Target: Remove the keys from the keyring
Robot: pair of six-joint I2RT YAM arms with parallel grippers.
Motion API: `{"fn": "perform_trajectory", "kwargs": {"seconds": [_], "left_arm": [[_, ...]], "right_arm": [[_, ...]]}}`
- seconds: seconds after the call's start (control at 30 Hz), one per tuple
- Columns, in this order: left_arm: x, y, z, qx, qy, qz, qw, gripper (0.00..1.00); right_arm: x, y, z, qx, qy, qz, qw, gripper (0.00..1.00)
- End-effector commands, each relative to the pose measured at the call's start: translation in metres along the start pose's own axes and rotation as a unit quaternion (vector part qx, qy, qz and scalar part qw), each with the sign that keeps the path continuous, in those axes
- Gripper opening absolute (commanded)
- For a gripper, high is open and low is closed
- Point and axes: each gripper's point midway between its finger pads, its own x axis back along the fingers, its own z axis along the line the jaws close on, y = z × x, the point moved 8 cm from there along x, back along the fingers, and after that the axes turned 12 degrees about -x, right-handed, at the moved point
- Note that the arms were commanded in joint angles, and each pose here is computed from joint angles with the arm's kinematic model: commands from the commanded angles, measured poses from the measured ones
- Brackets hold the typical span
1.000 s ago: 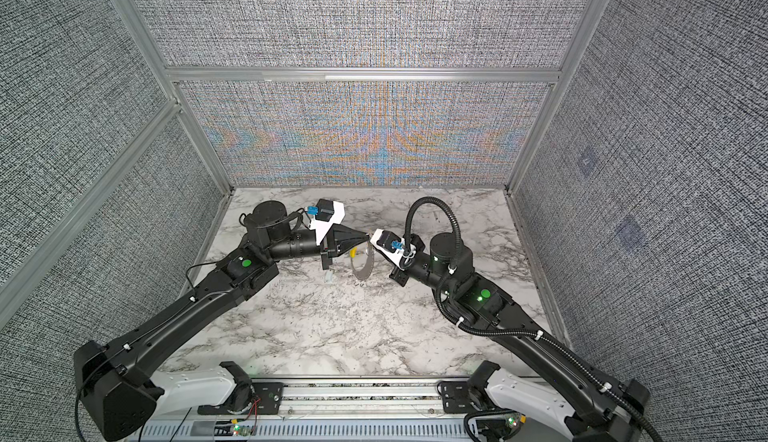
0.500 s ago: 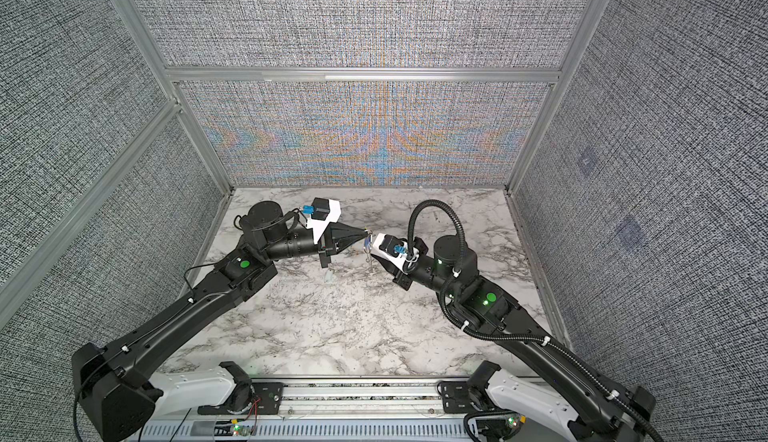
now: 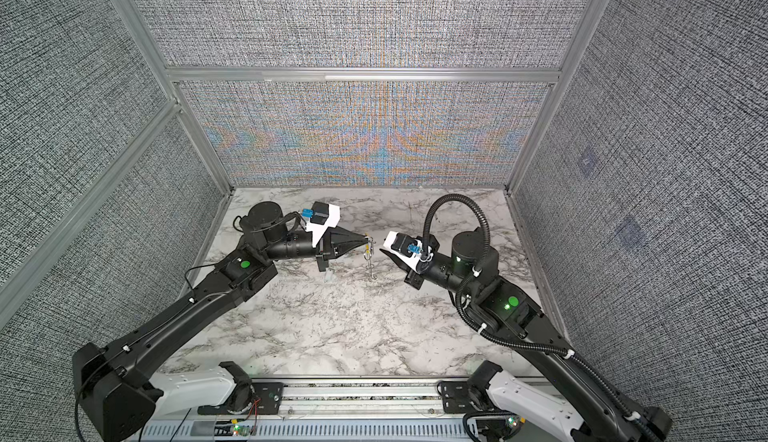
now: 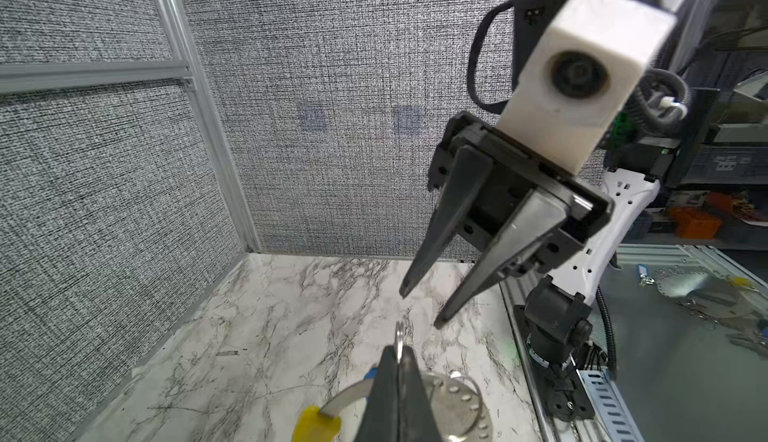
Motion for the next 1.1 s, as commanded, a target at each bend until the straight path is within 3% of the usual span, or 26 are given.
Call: {"fn": "perform_trajectory", "kwargs": {"seconds": [0.0,1.07], "left_arm": [[0.000,0.005,-0.002,-0.013,-0.022,-0.019,1.000,0.00],[0.001,0.005,-0.006,-0.014,-0.048,-0.019,0.999,0.00]], "right_arm": [[-0.003,0.003,0.005,-0.019,0.050,-0.002,0.999,0.19],[-0.020,-0.002,-0.003,-0.086,0.125,0.005,0.988,0.19]]}}
